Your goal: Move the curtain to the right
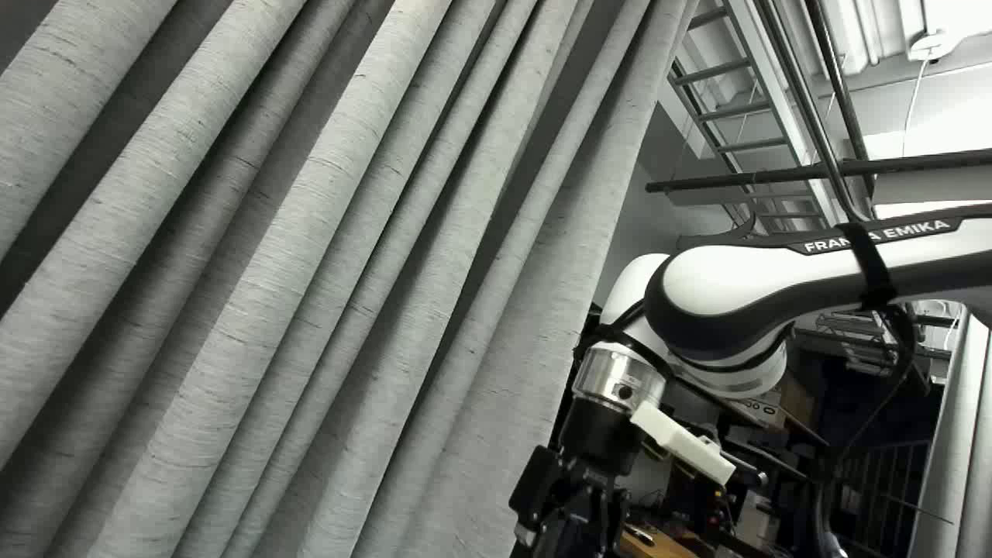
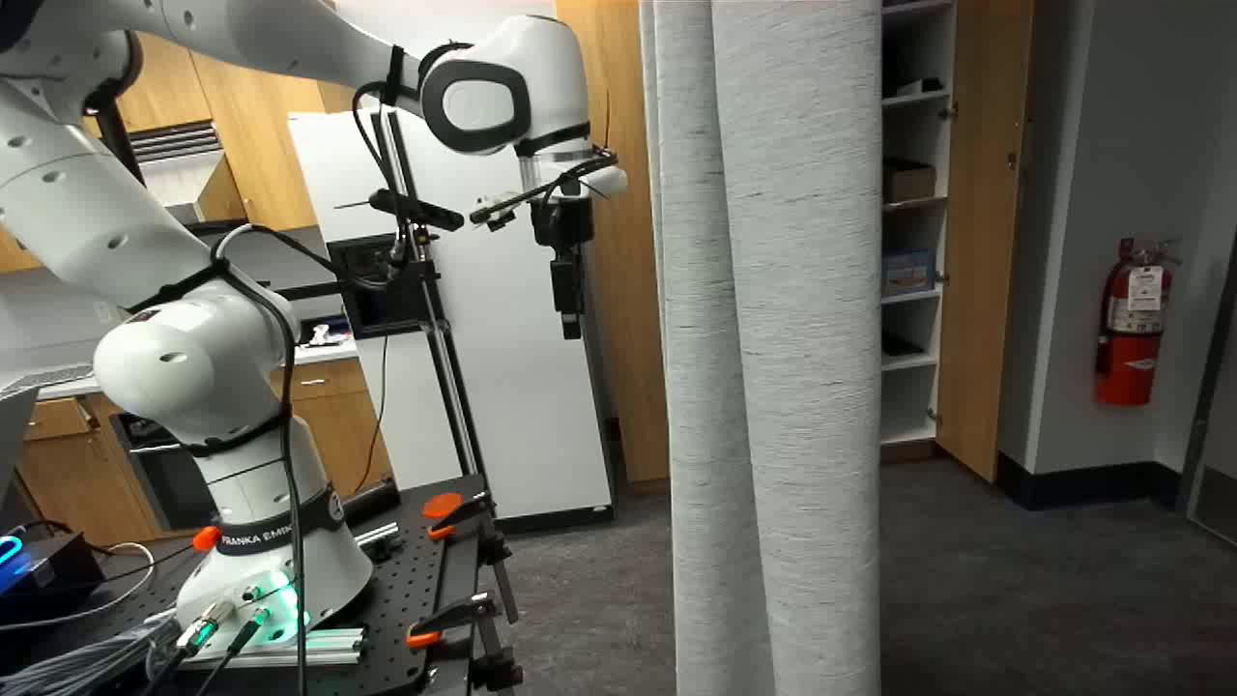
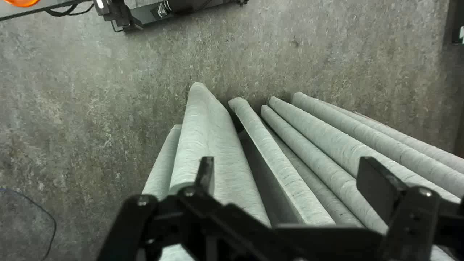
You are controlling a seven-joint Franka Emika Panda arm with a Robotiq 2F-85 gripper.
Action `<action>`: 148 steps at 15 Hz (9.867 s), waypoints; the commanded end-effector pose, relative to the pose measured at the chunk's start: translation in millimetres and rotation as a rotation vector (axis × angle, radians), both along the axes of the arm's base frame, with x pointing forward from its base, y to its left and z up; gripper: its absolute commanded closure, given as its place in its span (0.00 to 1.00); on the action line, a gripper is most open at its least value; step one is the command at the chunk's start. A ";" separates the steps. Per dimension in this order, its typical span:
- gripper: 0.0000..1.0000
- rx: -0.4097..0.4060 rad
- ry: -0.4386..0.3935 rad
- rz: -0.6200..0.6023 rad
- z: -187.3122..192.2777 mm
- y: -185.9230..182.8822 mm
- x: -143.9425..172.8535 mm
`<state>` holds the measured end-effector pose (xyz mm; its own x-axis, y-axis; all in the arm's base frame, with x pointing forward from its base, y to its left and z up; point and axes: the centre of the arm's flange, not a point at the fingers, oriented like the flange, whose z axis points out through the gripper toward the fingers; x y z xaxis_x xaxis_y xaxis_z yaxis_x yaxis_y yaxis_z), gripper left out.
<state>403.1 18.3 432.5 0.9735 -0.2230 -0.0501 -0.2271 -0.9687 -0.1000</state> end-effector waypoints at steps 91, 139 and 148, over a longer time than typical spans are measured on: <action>0.50 -0.580 -1.146 -0.232 202.2 -116.9 118.1; 0.99 -0.574 -0.954 -0.927 278.9 -651.6 64.2; 0.99 -0.576 -0.931 -0.902 284.2 -661.6 105.8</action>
